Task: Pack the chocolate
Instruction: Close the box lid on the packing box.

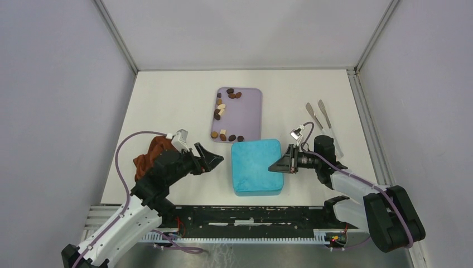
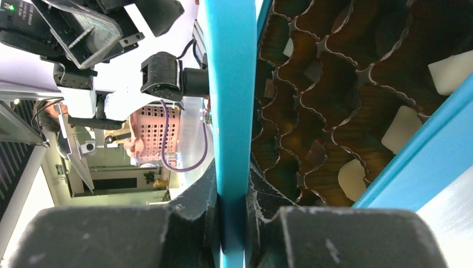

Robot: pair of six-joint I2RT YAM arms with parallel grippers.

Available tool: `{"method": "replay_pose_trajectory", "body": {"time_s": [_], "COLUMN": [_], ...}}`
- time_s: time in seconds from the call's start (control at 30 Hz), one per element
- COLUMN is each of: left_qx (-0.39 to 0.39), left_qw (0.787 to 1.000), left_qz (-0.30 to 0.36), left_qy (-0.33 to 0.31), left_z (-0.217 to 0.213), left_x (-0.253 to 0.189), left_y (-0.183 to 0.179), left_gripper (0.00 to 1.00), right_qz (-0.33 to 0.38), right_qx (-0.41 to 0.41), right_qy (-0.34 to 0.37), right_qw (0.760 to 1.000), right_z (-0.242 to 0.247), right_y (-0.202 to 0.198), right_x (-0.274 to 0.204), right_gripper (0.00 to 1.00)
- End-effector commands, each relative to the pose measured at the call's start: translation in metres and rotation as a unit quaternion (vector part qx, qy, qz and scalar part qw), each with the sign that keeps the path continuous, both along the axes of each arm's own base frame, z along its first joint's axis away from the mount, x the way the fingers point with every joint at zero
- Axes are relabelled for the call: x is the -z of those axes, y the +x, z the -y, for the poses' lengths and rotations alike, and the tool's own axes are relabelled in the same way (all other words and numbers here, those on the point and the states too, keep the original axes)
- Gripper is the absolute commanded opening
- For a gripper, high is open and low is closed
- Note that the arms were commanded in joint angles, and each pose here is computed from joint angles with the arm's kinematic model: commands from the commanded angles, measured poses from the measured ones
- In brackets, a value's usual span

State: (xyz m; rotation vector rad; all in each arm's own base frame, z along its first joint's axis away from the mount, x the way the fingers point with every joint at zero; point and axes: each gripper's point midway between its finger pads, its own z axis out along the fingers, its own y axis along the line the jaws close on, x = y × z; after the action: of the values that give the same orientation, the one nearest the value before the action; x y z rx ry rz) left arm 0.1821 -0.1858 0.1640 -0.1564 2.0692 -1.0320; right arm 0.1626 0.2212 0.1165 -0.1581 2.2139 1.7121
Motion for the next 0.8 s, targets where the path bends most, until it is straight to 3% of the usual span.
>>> {"method": "replay_pose_trajectory", "body": {"time_s": [0.0, 0.47, 0.77], "left_qx": [0.014, 0.013, 0.05], "left_qw": [0.999, 0.997, 0.995], "left_qz": [-0.021, -0.073, -0.085], "left_qy": [-0.048, -0.009, 0.012], "left_z": [0.012, 0.024, 0.05], "left_x": [0.001, 0.029, 0.038], "left_y": [-0.006, -0.004, -0.01], "left_gripper": [0.9, 0.7, 0.63], "right_qz": [-0.001, -0.03, -0.028], "right_qx": [0.028, 0.032, 0.036], "right_qy": [-0.004, -0.032, -0.04], "right_qw": [1.0, 0.999, 0.998], "right_z": [-0.004, -0.004, -0.003], "right_y": [0.009, 0.003, 0.004], "right_x": [-0.001, 0.015, 0.016], "right_gripper": [0.0, 0.05, 0.14]}}
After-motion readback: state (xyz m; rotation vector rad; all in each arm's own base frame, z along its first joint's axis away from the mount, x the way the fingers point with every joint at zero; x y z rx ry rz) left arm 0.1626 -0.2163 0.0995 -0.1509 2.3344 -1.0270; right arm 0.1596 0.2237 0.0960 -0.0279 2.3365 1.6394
